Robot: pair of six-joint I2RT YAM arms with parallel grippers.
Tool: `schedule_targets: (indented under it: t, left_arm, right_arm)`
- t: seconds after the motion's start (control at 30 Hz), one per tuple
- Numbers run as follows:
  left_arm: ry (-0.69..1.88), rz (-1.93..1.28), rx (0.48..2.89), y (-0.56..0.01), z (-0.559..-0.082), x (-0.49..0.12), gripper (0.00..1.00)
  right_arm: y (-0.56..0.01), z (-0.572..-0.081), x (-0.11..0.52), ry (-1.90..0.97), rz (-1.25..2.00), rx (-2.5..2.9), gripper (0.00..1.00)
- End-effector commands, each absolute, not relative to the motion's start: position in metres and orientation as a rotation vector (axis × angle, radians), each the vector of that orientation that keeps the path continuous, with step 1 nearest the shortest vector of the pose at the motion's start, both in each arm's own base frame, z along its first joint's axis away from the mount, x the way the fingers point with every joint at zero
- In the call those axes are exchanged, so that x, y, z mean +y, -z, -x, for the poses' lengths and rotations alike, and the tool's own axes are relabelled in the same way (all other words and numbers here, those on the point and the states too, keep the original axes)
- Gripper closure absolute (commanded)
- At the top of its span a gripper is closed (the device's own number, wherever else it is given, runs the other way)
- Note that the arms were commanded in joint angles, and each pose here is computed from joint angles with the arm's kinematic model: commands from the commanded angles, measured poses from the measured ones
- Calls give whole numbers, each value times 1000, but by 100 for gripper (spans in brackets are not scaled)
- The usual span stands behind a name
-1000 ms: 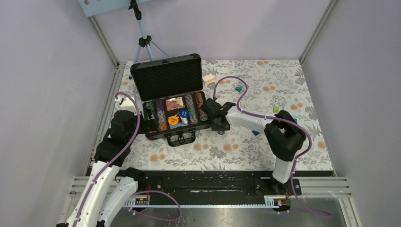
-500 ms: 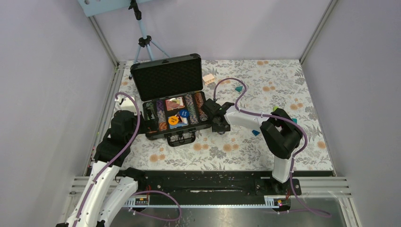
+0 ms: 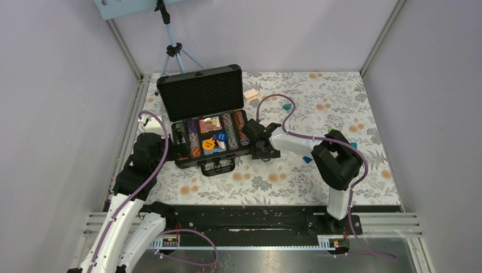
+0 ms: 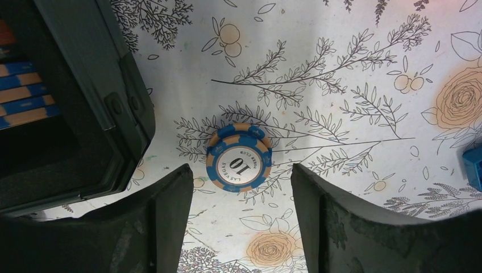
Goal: Pack up texas hold em set
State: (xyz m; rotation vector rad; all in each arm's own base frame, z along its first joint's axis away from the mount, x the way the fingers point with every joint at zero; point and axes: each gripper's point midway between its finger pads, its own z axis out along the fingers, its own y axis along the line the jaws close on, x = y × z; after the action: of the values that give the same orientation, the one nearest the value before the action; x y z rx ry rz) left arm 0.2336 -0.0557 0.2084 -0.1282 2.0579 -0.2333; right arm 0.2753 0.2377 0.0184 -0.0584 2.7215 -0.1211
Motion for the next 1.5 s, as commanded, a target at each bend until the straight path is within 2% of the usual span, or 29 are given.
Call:
schedule_targets:
  t: [0.0,0.17,0.57,0.67,0.8,0.9,1.17,1.37,1.47]
  left_arm:
    - [249,114,2005,-220,-240,-59,1]
    - [248,114,2006,-219,-240,-59,1]
    - [248,114,2007,-219,-241,-59,1]
    - [247,115,2008,-219,-241,-59,1]
    - [248,115,2006,-219,-241,-59,1]
    - [248,114,2007,-219,-241,-59,1]
    - [249,113,2006,-220,-241,-59,1]
    - [247,114,2006,-220,-241,-59,1]
    - [251,112,2009,-219,-241,-60,1]
  right_arm:
    - [-21,-282,241,94,58,2716,30]
    - [-11,-281,242,75,54,2744,36]
    - [-1,-275,236,107,71,2788,44]
    - [-1,-272,233,121,80,2795,44]
    - [-2,-268,229,124,83,2802,38]
    - [-3,-267,225,138,85,2797,38]
    - [3,-263,219,156,83,2816,50]
    - [8,-260,214,144,59,2817,55]
    - [9,-260,210,134,45,2814,65]
